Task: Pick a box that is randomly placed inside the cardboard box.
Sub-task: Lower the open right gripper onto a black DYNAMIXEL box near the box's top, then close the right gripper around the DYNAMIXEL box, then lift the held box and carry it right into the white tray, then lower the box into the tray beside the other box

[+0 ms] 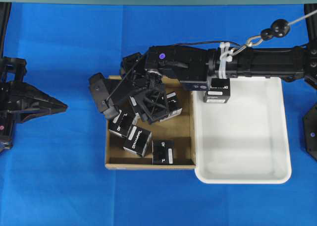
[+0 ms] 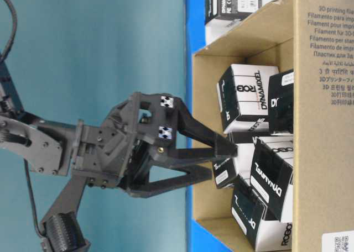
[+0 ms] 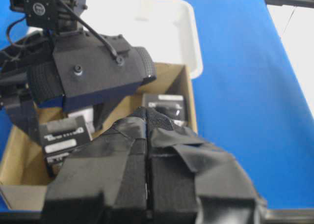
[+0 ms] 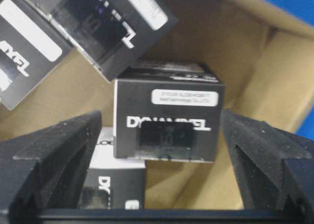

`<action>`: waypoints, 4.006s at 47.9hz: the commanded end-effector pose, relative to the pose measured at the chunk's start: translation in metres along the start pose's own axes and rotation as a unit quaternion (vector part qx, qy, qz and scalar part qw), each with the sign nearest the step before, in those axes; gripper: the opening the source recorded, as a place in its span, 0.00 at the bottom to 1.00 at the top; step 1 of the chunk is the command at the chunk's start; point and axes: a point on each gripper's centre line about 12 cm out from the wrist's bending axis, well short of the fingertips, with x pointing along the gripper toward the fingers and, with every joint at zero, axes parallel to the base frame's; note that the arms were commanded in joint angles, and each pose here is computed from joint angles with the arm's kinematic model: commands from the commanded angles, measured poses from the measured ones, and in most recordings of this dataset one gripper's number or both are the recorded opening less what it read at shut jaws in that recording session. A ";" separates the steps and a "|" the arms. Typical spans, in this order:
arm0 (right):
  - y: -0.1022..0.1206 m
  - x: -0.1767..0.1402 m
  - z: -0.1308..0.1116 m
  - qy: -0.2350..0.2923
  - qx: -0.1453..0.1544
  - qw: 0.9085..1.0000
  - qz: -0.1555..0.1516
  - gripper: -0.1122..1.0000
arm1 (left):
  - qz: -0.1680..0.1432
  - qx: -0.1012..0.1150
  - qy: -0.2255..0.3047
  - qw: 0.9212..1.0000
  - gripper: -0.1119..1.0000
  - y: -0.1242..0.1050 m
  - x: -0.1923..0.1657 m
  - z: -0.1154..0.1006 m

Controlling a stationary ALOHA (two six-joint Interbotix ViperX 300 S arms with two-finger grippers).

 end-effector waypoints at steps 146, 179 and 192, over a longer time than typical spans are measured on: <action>0.103 -0.126 -0.210 -0.004 0.217 0.976 -0.033 0.76 | -0.001 -0.017 -0.005 1.000 0.04 -0.001 0.003 0.008; 0.089 -0.040 -0.233 0.012 0.245 0.969 -0.044 0.76 | -0.001 -0.017 -0.006 1.000 0.04 -0.001 0.003 0.009; 0.084 -0.035 -0.235 0.015 0.250 0.967 -0.045 0.76 | -0.001 -0.017 -0.006 1.000 0.04 -0.001 0.003 0.009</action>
